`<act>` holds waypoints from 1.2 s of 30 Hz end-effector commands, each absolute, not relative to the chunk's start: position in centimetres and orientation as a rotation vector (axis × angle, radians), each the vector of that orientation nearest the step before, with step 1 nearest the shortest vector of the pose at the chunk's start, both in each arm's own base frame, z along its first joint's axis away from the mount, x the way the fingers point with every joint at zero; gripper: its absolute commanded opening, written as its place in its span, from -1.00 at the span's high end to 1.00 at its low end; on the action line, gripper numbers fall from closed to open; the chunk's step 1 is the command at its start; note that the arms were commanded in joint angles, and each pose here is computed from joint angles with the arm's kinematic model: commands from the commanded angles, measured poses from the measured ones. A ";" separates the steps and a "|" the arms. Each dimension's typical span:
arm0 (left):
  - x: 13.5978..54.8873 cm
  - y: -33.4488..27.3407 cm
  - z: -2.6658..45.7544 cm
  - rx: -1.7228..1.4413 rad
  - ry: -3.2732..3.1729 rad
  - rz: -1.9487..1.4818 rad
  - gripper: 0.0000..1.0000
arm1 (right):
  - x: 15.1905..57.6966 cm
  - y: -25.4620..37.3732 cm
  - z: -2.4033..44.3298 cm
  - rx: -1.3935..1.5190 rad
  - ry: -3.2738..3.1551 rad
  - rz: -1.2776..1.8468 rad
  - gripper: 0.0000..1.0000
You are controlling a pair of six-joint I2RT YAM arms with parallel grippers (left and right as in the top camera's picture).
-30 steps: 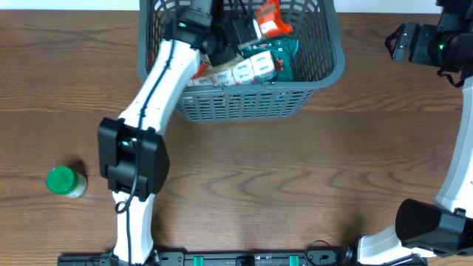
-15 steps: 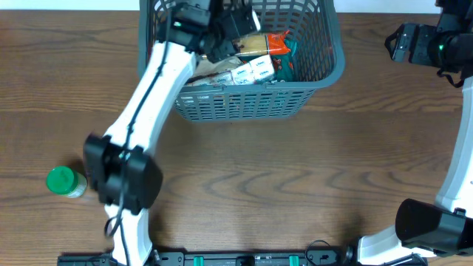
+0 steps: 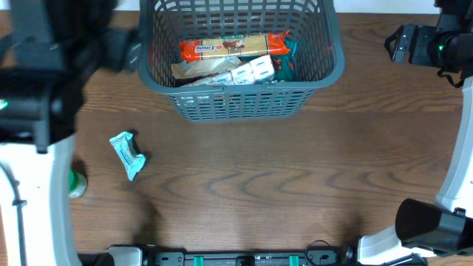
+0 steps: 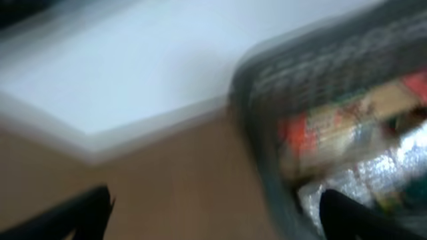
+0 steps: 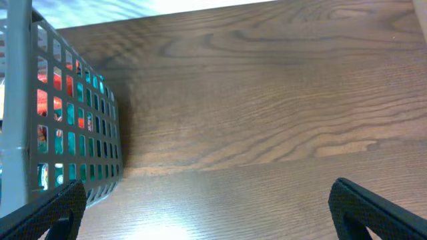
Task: Pack container
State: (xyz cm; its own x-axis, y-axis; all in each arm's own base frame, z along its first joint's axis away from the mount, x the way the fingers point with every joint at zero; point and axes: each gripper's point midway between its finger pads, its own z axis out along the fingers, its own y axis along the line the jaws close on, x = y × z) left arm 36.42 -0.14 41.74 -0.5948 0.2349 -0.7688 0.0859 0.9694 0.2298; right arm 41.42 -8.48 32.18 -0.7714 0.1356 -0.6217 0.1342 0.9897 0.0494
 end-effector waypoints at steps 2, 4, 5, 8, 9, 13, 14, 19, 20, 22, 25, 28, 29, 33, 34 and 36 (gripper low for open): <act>32.7 5.4 37.0 -0.574 2.381 0.105 -0.97 | 41.5 -8.8 31.6 0.180 2.476 -0.008 -0.98; 31.0 6.4 35.1 -0.687 2.451 0.122 -0.97 | 41.5 -8.8 31.6 0.165 2.477 -0.013 -0.98; 30.4 6.6 34.2 -0.703 2.488 0.135 -0.97 | 41.5 -8.8 31.6 0.161 2.478 -0.014 -0.99; 29.6 6.7 31.6 -0.733 2.565 0.156 -0.97 | 41.5 -8.8 31.6 0.162 2.478 -0.014 -0.98; 29.5 6.7 30.6 -0.754 2.583 0.158 -0.97 | 41.5 -8.8 31.6 0.162 2.479 -0.014 -0.98; 29.2 6.6 26.1 -0.820 2.621 0.156 -0.97 | 41.4 -8.7 31.5 0.163 2.485 -0.013 -0.98; 29.2 6.6 24.7 -0.822 2.633 0.157 -0.96 | 41.4 -8.7 31.5 0.163 2.486 -0.012 -0.98; 28.9 5.4 17.6 -0.826 2.733 0.086 -0.97 | 41.2 -8.7 31.4 0.165 2.496 -0.010 -0.98; 28.9 5.1 16.3 -0.827 2.748 0.064 -0.97 | 41.1 -8.7 31.3 0.164 2.498 -0.009 -0.98; 28.8 4.5 14.0 -0.826 2.770 0.022 -0.97 | 41.1 -8.7 31.3 0.165 2.500 -0.009 -0.99; 28.8 3.9 11.2 -0.790 2.788 -0.024 -0.97 | 41.1 -8.7 31.3 0.166 2.501 -0.009 -0.98; 29.0 3.2 9.2 -0.681 2.805 -0.075 -0.97 | 41.1 -8.6 31.2 0.165 2.503 -0.008 -0.98; 28.9 3.1 8.5 -0.663 2.805 -0.083 -0.97 | 41.0 -8.6 31.2 0.165 2.503 -0.009 -0.98; 28.7 2.8 6.4 -0.644 2.796 -0.121 -0.97 | 41.0 -8.6 31.2 0.165 2.503 -0.009 -0.98; 28.6 2.8 6.0 -0.652 2.792 -0.134 -0.97 | 41.0 -8.6 31.2 0.166 2.503 -0.009 -0.99; 28.5 3.2 5.3 -0.670 2.784 -0.135 -0.97 | 41.0 -8.6 31.2 0.166 2.506 -0.008 -0.98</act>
State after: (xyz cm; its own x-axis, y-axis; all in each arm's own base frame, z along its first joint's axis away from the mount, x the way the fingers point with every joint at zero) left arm 28.91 3.10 5.95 -0.8506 -0.4615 -0.2518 -0.4416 0.8871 -0.1343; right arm 40.94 -8.41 31.74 -0.7890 0.1256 -0.6014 0.1262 0.9911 0.0414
